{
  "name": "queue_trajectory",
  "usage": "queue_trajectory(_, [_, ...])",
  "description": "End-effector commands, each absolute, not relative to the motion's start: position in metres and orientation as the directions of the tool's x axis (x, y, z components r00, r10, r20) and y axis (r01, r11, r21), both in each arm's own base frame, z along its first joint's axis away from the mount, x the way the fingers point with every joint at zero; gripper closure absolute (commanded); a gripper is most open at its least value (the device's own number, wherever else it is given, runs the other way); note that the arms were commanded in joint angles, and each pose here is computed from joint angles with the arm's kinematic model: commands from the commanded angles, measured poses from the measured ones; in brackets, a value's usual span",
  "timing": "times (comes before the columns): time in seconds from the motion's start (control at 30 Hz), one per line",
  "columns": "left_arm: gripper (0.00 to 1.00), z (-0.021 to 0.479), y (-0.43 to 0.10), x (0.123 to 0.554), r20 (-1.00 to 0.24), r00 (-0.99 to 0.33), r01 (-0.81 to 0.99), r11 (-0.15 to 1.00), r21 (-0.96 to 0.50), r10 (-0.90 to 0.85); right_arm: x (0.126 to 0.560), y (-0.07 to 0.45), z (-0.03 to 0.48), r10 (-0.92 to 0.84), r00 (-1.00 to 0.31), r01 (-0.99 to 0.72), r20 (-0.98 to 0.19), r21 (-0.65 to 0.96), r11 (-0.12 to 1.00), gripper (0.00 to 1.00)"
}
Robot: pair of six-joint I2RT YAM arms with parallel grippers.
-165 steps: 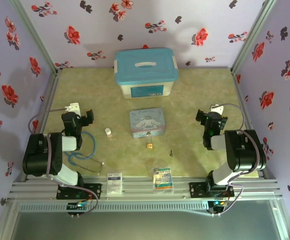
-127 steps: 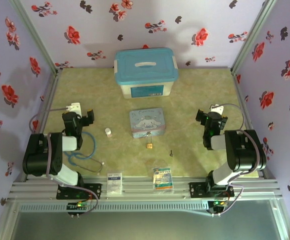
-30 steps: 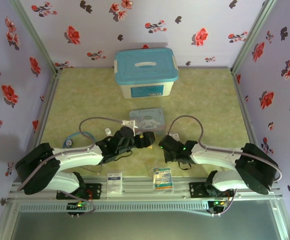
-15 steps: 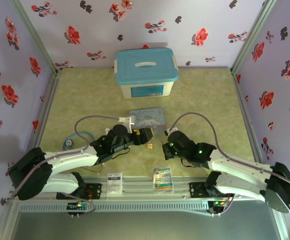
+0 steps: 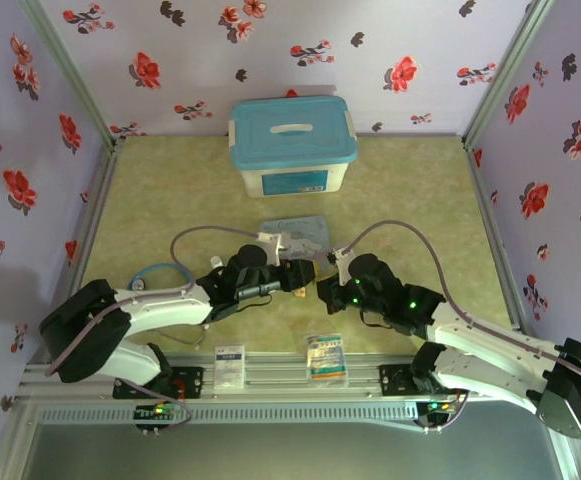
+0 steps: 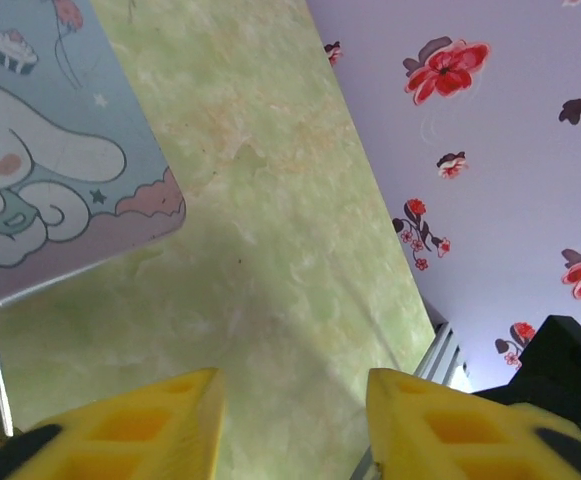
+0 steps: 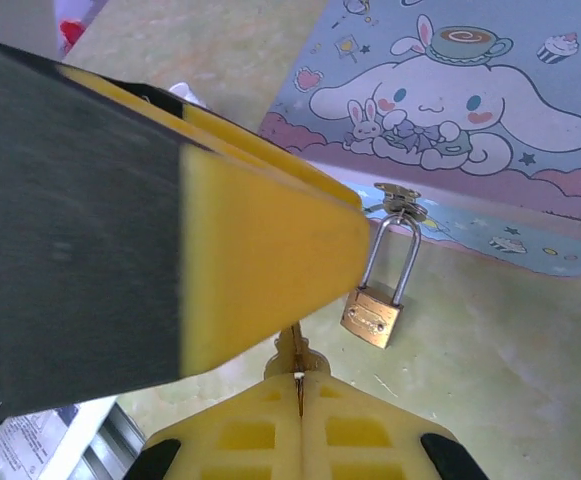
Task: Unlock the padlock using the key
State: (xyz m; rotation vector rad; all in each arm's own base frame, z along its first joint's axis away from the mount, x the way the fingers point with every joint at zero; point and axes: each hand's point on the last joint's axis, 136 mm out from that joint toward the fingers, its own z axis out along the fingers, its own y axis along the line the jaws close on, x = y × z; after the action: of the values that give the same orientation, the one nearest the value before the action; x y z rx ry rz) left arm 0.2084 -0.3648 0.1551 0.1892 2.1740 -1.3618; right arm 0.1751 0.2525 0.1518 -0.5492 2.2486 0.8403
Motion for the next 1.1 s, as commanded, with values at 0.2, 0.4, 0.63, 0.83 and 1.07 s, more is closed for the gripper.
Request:
queue_trajectory(0.2, [0.89, 0.165, -0.375, 0.208, -0.542, -0.825, 0.429, 0.446, -0.786, -0.162, 0.179, 0.256, 0.164, -0.126, -0.662, -0.597, -0.739, 0.418, 0.685, 1.00])
queue_trajectory(0.4, [1.00, 0.170, -0.375, 0.209, -0.543, -0.822, 0.431, 0.436, -0.790, -0.173, 0.190, 0.250, 0.162, -0.088, -0.658, -0.556, -0.747, 0.405, 0.726, 0.80])
queue_trajectory(0.63, [1.00, 0.194, -0.359, 0.219, -0.563, -0.779, 0.435, 0.409, -0.803, -0.276, 0.203, 0.247, 0.185, 0.112, -0.644, -0.502, -0.757, 0.528, 0.685, 0.12])
queue_trajectory(0.83, [1.00, 0.228, -0.343, 0.229, -0.526, -0.738, 0.441, 0.288, -0.850, -0.422, 0.203, 0.260, 0.222, 0.335, -0.657, -0.535, -0.675, 0.731, 0.424, 0.08])
queue_trajectory(1.07, [1.00, 0.255, -0.327, 0.232, -0.544, -0.659, 0.502, 0.234, -0.832, -0.519, 0.196, 0.265, 0.258, 0.459, -0.612, -0.629, -0.644, 0.748, 0.210, 0.08])
